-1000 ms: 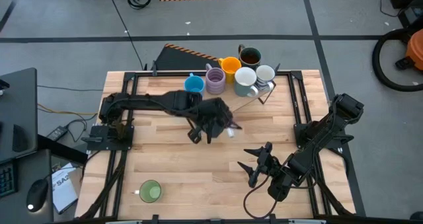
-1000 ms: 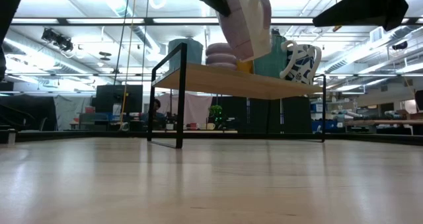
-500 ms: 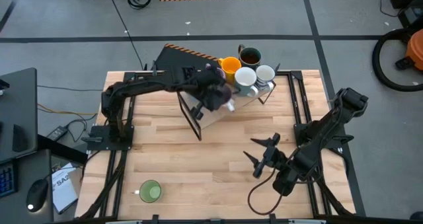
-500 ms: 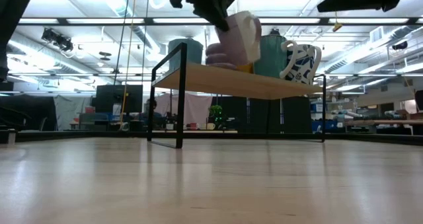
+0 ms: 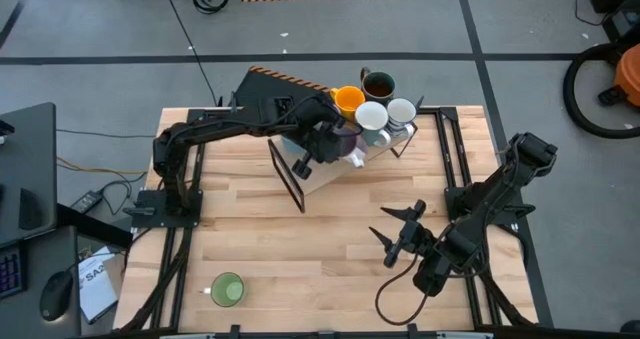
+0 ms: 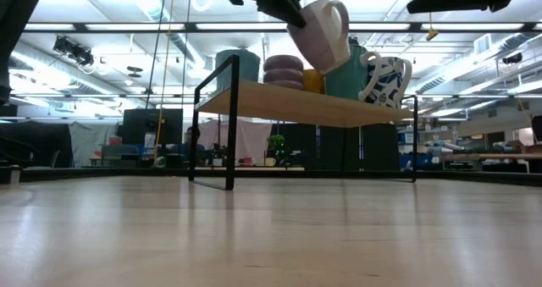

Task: Place coffee mugs
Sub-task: Put the purple/white cup on the shelf

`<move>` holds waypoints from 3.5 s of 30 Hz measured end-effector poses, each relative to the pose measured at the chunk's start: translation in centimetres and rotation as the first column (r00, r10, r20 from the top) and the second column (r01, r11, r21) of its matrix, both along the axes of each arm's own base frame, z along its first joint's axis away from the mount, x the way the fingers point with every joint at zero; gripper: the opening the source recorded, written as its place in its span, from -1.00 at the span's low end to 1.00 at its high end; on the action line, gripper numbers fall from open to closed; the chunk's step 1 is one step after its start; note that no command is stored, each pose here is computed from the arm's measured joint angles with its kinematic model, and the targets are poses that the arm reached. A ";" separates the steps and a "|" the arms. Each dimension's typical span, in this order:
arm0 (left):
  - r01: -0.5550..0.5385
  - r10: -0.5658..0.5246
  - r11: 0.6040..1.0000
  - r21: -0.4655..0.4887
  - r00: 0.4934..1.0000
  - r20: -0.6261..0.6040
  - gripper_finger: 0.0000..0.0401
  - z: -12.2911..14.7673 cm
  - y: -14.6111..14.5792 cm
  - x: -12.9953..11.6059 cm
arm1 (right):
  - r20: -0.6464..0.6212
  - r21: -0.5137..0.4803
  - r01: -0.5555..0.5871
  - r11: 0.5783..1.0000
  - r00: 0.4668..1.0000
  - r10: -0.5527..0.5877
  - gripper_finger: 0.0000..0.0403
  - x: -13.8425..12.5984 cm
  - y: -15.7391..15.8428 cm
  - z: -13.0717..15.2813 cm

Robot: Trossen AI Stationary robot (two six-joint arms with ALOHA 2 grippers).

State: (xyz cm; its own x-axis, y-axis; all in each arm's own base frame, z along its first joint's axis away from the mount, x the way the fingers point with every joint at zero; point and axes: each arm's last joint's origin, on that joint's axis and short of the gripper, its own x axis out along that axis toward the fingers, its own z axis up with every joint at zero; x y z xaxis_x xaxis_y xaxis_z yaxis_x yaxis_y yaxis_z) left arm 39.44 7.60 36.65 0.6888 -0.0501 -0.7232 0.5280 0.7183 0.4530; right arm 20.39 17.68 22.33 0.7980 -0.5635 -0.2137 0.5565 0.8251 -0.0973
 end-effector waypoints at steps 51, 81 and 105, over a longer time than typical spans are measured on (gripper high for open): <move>-0.160 0.164 0.986 0.035 0.972 -0.170 -0.52 -2.8 1.2 0.4 | 0.090 0.069 -0.027 0.997 0.996 0.021 0.41 -0.8 0.8 1.1; -0.260 0.264 0.964 0.064 0.963 -0.063 -0.41 -2.1 1.3 1.2 | 0.092 0.071 -0.028 0.997 0.996 0.022 0.41 -0.8 0.8 1.1; -0.328 0.335 0.921 0.209 0.942 0.004 -0.41 -1.3 -0.8 1.5 | 0.080 0.057 -0.032 0.998 0.996 0.027 0.41 -0.8 0.8 1.1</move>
State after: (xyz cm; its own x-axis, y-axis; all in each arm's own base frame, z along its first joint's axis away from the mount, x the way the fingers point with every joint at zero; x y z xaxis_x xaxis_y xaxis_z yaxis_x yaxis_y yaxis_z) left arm 40.96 6.80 35.32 0.6174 0.3275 -0.7153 0.2918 0.7490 0.5949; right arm 19.55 18.51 23.44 0.8298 -0.5280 -0.1809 0.5359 0.8442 -0.0056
